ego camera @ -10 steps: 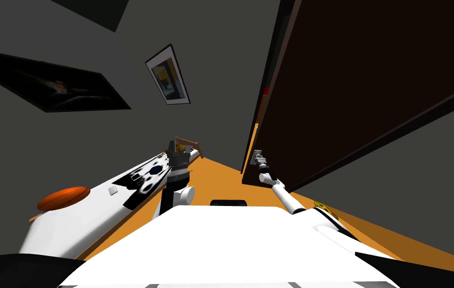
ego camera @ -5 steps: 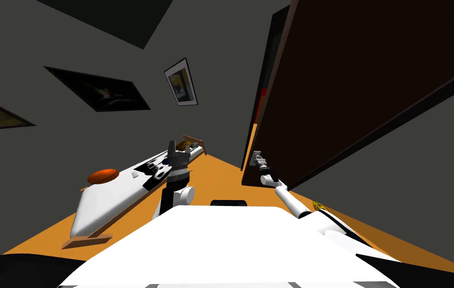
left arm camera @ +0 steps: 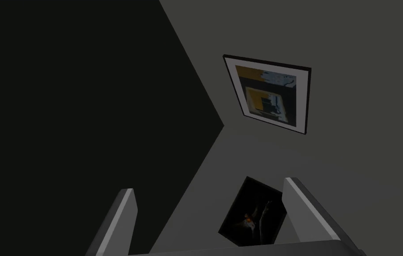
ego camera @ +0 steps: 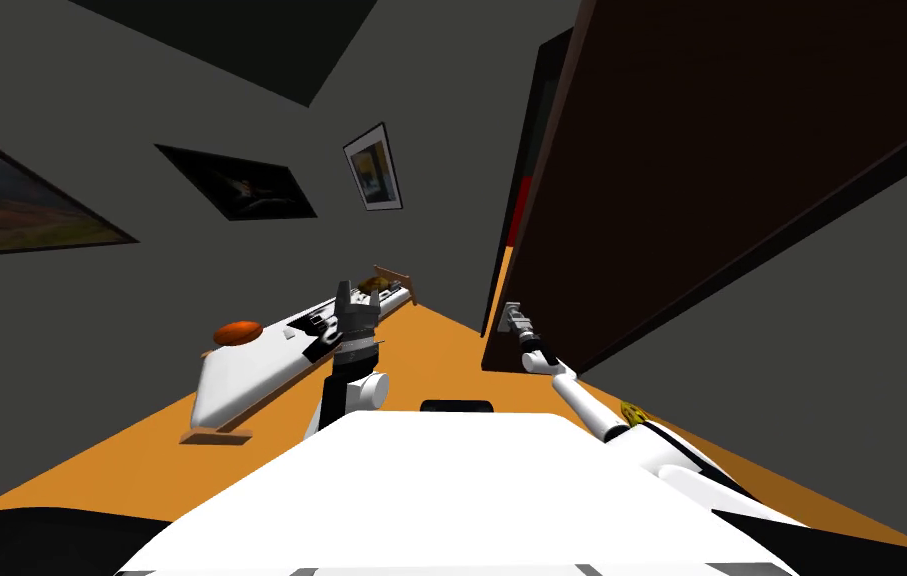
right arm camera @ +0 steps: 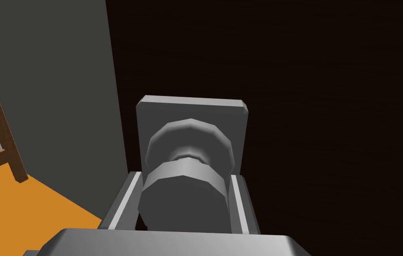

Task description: Pull the door open

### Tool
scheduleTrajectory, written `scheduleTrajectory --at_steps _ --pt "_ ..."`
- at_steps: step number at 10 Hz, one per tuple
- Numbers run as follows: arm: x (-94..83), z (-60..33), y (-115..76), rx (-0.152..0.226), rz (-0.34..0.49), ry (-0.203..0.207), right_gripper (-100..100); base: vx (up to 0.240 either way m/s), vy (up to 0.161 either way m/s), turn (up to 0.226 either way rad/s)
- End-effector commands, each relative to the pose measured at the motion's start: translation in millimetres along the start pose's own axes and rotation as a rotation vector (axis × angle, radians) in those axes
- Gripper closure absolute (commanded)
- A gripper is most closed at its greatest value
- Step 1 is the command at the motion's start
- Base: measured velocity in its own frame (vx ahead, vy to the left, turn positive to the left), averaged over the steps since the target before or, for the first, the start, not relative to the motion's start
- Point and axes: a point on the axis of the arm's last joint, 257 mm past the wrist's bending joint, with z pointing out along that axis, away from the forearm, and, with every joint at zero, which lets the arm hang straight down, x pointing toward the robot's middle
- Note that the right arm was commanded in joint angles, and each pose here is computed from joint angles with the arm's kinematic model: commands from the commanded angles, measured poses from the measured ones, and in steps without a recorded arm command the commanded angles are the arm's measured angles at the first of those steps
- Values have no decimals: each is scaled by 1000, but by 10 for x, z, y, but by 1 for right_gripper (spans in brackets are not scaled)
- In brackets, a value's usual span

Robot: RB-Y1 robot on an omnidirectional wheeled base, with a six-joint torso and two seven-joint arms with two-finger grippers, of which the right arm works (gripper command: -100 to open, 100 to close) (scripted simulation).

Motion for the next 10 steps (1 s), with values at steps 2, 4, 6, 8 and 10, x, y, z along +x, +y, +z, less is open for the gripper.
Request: scheduleTrajectory --at_steps 2,4,6,8,10 --pt "-14 -46 -78 35 1 -2 100 -201 -99 103" --pt "-9 -78 -124 60 3 -1 100 -186 -101 110" --pt "-8 -107 -161 81 4 -1 100 -216 -94 89" --pt "-8 -113 -163 84 2 -2 100 -140 -72 54" --pt "-23 -187 -206 118 2 -3 100 -195 -118 126"
